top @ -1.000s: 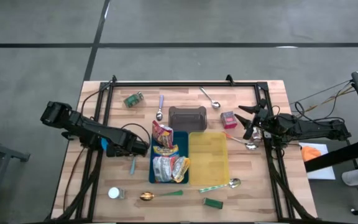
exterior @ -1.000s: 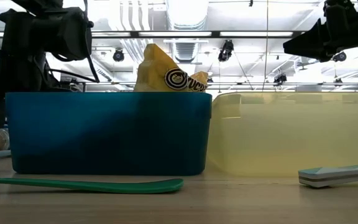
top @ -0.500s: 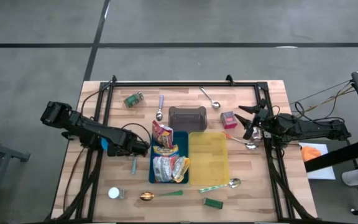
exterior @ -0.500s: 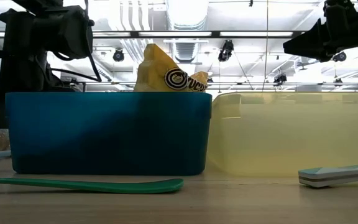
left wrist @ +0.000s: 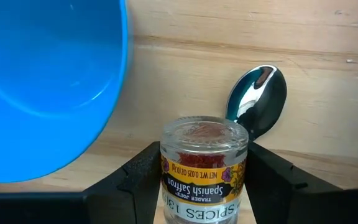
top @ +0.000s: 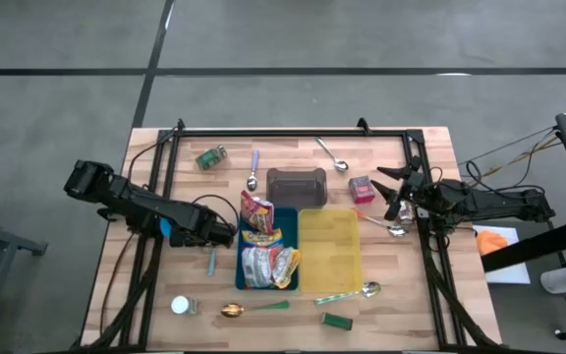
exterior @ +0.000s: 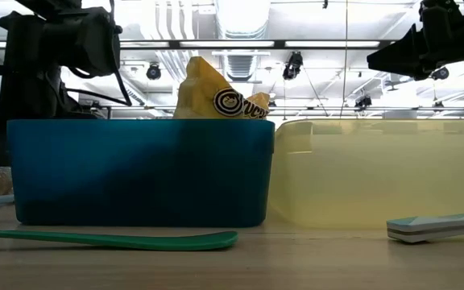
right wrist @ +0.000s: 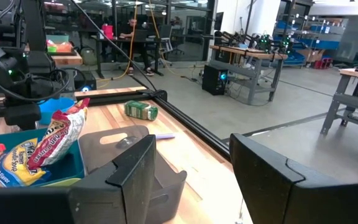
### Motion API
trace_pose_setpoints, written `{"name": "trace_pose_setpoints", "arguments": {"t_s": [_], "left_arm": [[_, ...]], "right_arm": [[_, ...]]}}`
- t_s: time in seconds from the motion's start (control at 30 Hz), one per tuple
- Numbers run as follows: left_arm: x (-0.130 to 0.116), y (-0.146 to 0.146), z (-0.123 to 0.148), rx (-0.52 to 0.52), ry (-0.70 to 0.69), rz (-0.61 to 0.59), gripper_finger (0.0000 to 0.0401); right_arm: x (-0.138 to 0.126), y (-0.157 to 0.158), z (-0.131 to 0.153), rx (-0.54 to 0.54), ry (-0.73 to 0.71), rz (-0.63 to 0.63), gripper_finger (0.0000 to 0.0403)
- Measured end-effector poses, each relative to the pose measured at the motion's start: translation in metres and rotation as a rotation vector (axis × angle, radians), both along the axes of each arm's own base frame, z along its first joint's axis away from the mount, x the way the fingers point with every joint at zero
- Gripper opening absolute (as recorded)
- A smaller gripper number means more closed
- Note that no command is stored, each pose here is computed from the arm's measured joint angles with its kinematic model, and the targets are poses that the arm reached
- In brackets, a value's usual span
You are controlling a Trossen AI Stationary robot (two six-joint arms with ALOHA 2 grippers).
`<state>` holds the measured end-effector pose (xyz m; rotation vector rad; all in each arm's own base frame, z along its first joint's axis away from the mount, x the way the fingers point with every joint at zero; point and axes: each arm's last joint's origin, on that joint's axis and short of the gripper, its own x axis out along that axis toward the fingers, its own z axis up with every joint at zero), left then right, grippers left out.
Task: Pick & Place Food Item
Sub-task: Put the brown spice bottle into the black bin
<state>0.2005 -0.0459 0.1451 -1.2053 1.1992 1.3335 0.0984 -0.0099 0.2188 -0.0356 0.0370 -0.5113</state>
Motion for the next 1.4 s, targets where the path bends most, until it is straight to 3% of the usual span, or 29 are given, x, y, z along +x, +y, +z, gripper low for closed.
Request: {"name": "trace_pose_setpoints", "arguments": {"t_s": [0.2, 0.4, 0.77, 0.97, 1.17, 1.4], "left_arm": [[0.003, 0.0, 0.012, 0.006, -0.003, -0.021, 0.0187], [0.005, 0.002, 0.033, 0.091, -0.024, -0.056, 0.0187], [0.017, 0.007, 0.082, 0.356, -0.069, -0.251, 0.0187], [0.027, 0.013, 0.111, 0.559, -0.081, -0.441, 0.0187], [0.044, 0.04, 0.135, 0.639, -0.074, -0.618, 0.0187], [0.067, 0.099, 0.149, 0.66, -0.147, -0.848, 0.0188]], "right_arm": [[0.0, 0.0, 0.0, 0.0, 0.0, 0.0, 0.0199], [0.0, 0.0, 0.0, 0.0, 0.0, 0.0, 0.0199], [0.0, 0.0, 0.0, 0.0, 0.0, 0.001, 0.0199], [0.0, 0.0, 0.0, 0.0, 0.0, 0.0, 0.0199], [0.0, 0.0, 0.0, 0.0, 0.0, 0.001, 0.0199], [0.0, 0.0, 0.0, 0.0, 0.0, 0.0, 0.0199]]}}
